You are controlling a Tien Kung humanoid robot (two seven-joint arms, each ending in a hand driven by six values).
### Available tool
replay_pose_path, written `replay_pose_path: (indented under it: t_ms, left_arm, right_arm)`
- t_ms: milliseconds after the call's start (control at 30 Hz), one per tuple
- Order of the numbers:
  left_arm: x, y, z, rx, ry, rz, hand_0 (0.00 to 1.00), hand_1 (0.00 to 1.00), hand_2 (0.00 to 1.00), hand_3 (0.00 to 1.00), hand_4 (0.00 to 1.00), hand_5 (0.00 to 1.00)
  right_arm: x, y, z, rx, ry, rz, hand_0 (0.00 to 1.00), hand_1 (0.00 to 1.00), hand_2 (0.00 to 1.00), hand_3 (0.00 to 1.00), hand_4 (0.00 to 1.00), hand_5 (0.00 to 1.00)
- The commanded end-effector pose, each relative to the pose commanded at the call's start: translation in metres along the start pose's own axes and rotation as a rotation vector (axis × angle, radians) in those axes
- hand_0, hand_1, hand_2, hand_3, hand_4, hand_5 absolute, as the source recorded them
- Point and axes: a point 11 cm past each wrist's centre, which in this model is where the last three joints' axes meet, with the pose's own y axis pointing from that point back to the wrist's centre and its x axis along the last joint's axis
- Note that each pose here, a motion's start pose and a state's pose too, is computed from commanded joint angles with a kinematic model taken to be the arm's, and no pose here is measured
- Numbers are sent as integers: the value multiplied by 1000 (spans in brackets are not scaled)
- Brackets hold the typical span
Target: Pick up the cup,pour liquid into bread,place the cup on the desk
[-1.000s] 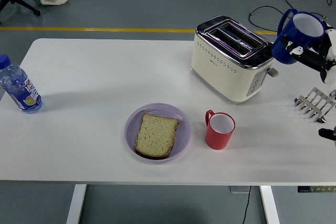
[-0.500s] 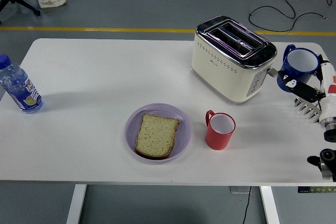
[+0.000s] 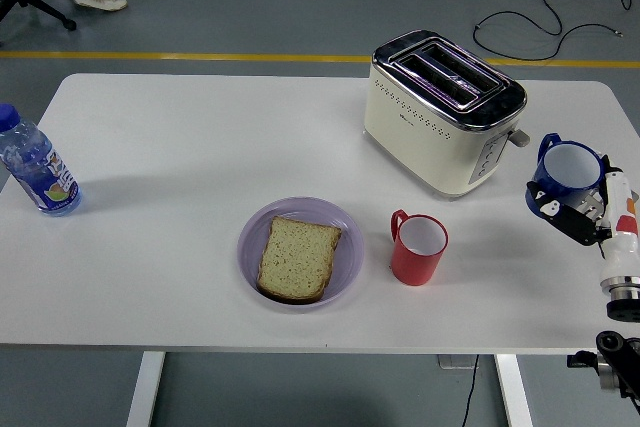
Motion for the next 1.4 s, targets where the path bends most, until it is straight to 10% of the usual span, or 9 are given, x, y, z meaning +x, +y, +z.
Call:
replay_pose_path:
  t_ms: [1400]
  left_arm:
    - [1, 0, 1, -2, -3, 0, 344, 342, 432, 753, 645, 998]
  right_arm:
    - [-26, 28, 59, -154, -1, -103, 441, 401, 562, 589, 598, 2]
